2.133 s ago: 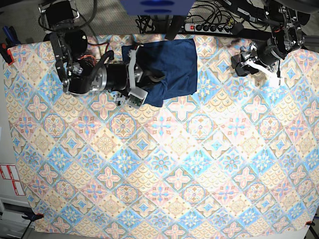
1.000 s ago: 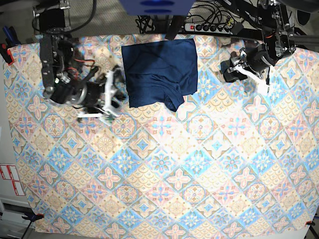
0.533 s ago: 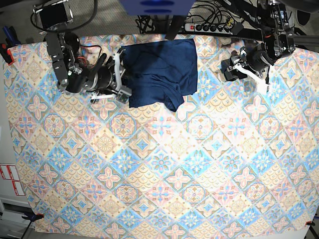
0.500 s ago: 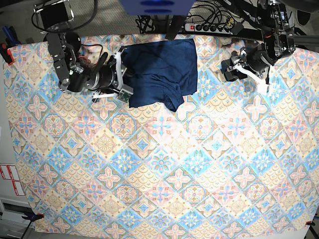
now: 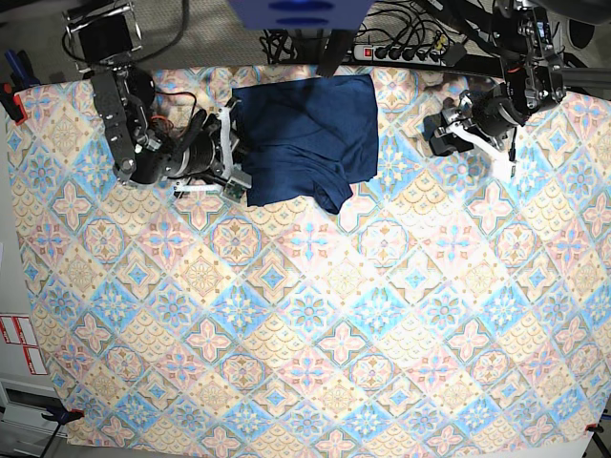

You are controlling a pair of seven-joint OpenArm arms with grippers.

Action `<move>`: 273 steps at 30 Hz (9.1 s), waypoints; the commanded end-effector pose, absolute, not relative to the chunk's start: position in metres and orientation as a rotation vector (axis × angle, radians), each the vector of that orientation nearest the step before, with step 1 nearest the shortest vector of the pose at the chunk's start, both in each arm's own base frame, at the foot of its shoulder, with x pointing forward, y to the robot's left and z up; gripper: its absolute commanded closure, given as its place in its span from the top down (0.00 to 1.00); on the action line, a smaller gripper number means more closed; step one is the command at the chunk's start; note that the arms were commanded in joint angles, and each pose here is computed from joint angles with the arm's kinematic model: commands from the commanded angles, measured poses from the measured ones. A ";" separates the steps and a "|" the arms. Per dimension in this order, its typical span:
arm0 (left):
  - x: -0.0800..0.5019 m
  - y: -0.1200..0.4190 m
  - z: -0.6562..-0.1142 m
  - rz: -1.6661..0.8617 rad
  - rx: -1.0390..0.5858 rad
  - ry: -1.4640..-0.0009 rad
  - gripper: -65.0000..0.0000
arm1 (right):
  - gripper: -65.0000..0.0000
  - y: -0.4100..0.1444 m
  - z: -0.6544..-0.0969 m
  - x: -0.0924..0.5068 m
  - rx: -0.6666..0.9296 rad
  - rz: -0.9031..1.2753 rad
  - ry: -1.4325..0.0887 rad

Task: Fold the T-shirt properly
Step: 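Release the shirt and pull the right gripper back from the bundle, then reach the left gripper to the folded navy shirt and grasp its edge, then tuck and press the shirt edge with the left gripper to square the bundle, then grasp opposite edges of the folded shirt with both grippers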

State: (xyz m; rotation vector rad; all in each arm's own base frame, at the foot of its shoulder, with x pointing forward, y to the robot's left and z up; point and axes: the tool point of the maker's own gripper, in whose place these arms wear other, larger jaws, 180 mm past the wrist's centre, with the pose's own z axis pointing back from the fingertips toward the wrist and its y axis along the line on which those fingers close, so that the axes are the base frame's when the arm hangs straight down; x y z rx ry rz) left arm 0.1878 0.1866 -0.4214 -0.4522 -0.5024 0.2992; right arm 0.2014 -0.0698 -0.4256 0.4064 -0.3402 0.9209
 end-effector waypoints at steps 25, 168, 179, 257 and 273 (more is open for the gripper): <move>0.252 0.079 -0.349 -0.126 -0.626 -0.653 0.40 | 0.18 -0.050 -0.338 0.232 0.498 0.954 -0.653; 0.191 0.018 -0.423 -0.326 -0.186 -0.641 0.47 | 0.19 -0.204 -0.374 0.272 0.196 0.533 -0.591; 0.182 0.112 -0.435 -0.135 -0.014 -0.598 0.47 | 0.19 -0.203 -0.375 0.271 0.197 0.535 -0.585; 0.114 0.000 -0.429 -0.460 -0.352 -0.474 0.00 | 0.00 -0.088 -0.458 0.308 -0.028 1.094 -0.368; 0.170 0.036 -0.447 -0.394 -0.226 -0.519 0.00 | 0.00 -0.115 -0.474 0.253 -0.041 1.123 -0.293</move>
